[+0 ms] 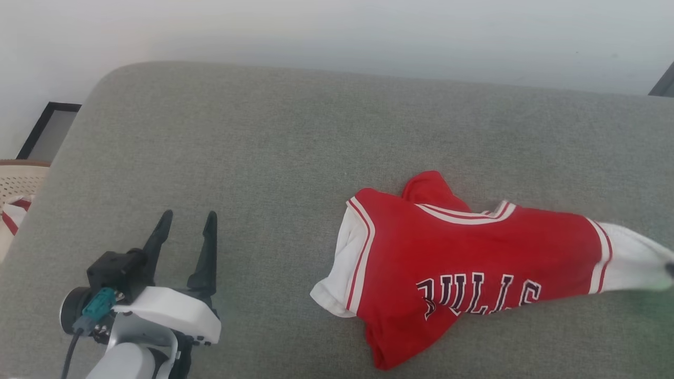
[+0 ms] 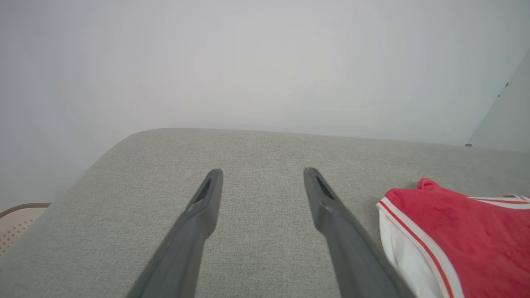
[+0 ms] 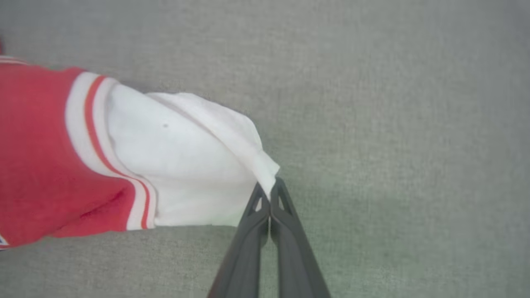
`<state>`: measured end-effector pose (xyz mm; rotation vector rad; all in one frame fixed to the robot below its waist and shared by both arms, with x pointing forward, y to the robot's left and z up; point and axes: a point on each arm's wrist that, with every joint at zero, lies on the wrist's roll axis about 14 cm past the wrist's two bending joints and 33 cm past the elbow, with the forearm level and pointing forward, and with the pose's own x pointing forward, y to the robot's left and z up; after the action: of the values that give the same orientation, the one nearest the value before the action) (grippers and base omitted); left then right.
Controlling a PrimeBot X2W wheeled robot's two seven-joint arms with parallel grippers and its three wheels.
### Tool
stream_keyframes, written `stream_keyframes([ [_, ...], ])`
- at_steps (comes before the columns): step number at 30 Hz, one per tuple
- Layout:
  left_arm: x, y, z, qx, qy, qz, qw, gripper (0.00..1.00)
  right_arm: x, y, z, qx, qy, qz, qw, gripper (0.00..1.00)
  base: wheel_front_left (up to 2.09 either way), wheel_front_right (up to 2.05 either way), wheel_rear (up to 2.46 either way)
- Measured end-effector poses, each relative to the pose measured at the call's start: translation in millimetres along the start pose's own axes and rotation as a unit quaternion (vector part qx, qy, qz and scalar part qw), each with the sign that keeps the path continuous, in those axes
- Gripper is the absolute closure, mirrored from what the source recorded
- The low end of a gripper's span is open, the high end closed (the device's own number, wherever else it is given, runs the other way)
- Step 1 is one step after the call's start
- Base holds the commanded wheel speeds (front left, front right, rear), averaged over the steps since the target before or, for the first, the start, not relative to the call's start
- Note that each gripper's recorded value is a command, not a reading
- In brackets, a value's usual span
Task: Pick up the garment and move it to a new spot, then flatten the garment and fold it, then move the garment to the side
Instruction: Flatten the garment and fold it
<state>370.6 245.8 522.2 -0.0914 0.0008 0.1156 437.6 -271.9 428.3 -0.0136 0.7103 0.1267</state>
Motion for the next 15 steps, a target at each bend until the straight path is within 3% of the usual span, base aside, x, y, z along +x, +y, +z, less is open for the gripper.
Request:
stream_keyframes([
  [9,7,-5,-5,-0.001,0.014,-0.01,1.0,0.0,17,1,-42,0.066,0.046,-0.014,0.997,1.0,0.0,0.0,0.0],
  [11,8,-6,-8,0.0,0.018,-0.015,1.0,0.0,20,1,-40,0.066,0.04,-0.016,0.997,0.6,0.0,0.0,0.0],
  [12,9,-8,-9,0.001,0.02,-0.019,1.0,0.0,21,2,-37,0.067,0.035,-0.016,0.997,0.09,0.0,0.0,0.0],
  [13,11,-9,-8,0.003,0.021,-0.022,1.0,0.0,22,3,-35,0.068,0.031,-0.015,0.997,0.0,0.0,0.0,0.0],
  [15,15,-11,-7,0.005,0.02,-0.028,0.999,0.0,21,4,-29,0.067,0.021,-0.014,0.997,0.0,0.0,0.0,0.0],
])
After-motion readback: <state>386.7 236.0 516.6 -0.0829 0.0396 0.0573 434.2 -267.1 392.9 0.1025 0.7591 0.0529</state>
